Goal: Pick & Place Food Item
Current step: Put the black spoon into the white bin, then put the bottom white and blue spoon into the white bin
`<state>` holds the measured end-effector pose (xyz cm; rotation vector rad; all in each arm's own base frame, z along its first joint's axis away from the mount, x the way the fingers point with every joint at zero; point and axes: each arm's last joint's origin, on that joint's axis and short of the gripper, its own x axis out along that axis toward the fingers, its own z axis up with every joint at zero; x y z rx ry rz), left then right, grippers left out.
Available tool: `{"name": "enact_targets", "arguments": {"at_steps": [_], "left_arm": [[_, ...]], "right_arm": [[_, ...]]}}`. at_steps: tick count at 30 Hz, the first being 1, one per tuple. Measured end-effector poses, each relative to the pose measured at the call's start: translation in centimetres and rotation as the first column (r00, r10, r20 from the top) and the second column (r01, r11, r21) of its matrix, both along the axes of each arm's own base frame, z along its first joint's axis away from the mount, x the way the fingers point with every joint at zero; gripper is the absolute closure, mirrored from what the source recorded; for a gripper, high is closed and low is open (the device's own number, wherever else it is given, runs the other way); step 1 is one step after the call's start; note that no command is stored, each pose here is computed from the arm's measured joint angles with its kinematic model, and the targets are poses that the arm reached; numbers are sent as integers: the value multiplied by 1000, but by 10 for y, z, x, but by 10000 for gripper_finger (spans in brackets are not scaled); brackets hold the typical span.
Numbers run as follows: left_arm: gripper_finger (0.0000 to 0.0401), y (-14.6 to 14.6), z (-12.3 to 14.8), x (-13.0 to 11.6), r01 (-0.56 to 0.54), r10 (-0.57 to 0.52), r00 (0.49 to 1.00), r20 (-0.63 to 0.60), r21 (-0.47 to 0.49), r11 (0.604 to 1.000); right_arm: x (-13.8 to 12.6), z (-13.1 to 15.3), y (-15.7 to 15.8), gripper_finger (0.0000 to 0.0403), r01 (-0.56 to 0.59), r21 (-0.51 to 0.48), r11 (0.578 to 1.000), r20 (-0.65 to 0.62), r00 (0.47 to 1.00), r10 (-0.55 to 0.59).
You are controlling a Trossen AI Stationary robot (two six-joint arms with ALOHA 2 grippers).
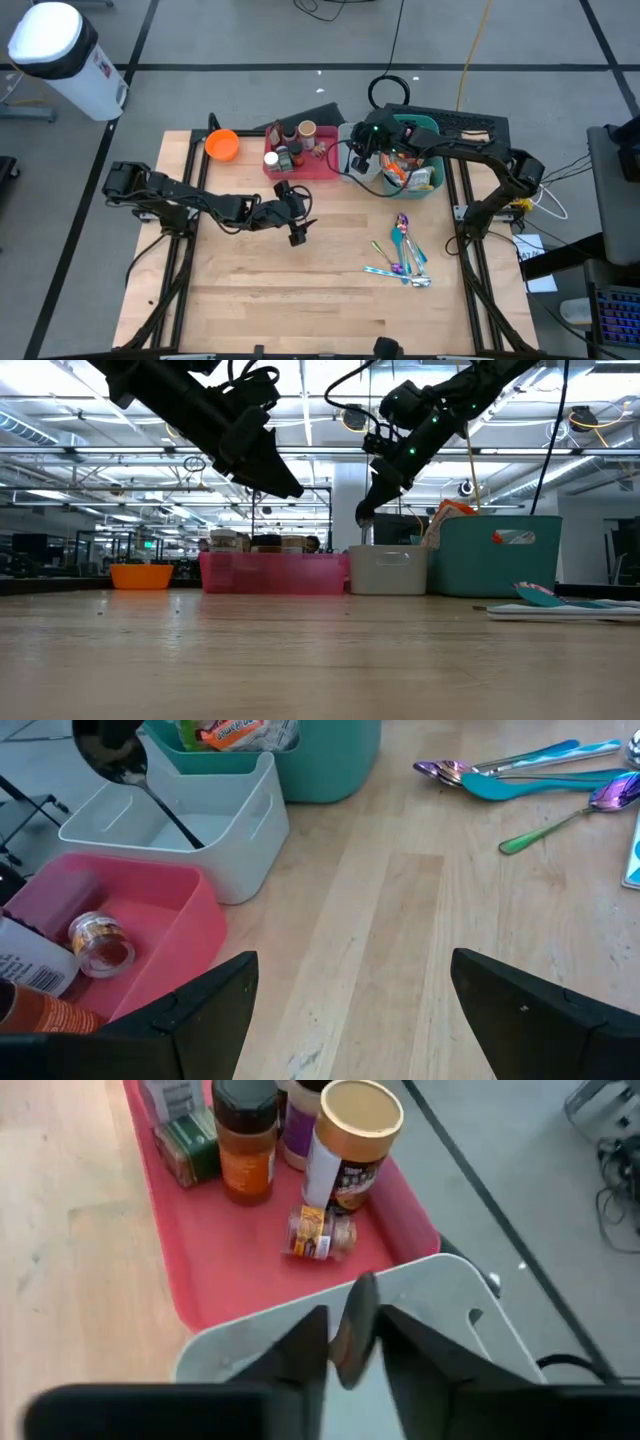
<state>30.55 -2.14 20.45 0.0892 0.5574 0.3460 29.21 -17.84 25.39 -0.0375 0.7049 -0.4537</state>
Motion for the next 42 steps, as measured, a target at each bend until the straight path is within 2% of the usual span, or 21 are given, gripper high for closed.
{"name": "enact_targets", "arguments": {"at_steps": [6, 10, 14, 19, 25, 30, 33, 38, 42], "left_arm": [[61, 0, 0, 0, 1, -1, 1000, -1, 1, 1000], [61, 0, 0, 0, -1, 1, 1000, 0, -1, 1000], [61, 0, 0, 0, -1, 1, 1000, 1, -1, 1000], [61, 0, 0, 0, -5, 5, 1000, 3, -7, 1000], [61, 0, 0, 0, -6, 6, 1000, 4, -9, 1000], [61, 0, 0, 0, -6, 6, 1000, 4, -9, 1000], [61, 0, 0, 0, -9, 9, 1000, 6, -13, 1000], [61, 0, 0, 0, -16, 16, 1000, 11, -25, 1000], [61, 0, 0, 0, -16, 16, 1000, 11, -26, 1000]], "right_arm": [[0, 0, 1, 233, 16, -105, 994, -68, 997, -23], [3, 3, 9, 180, 23, -178, 984, -105, 994, -42], [7, 13, 27, 149, 5, -259, 966, -123, 992, -38], [7, 36, 65, 138, 5, -318, 948, -75, 997, -30], [-11, 64, 118, 143, -12, -195, 981, 61, 998, 25], [-32, 72, 155, 149, -71, -87, 994, 44, 996, 75], [-44, 69, 171, 149, -72, -8, 997, -8, 997, 72], [-59, 54, 190, 149, -3, 128, 992, -95, 995, 15], [-63, 33, 204, 149, -24, 156, 987, -150, 988, 47]]}}
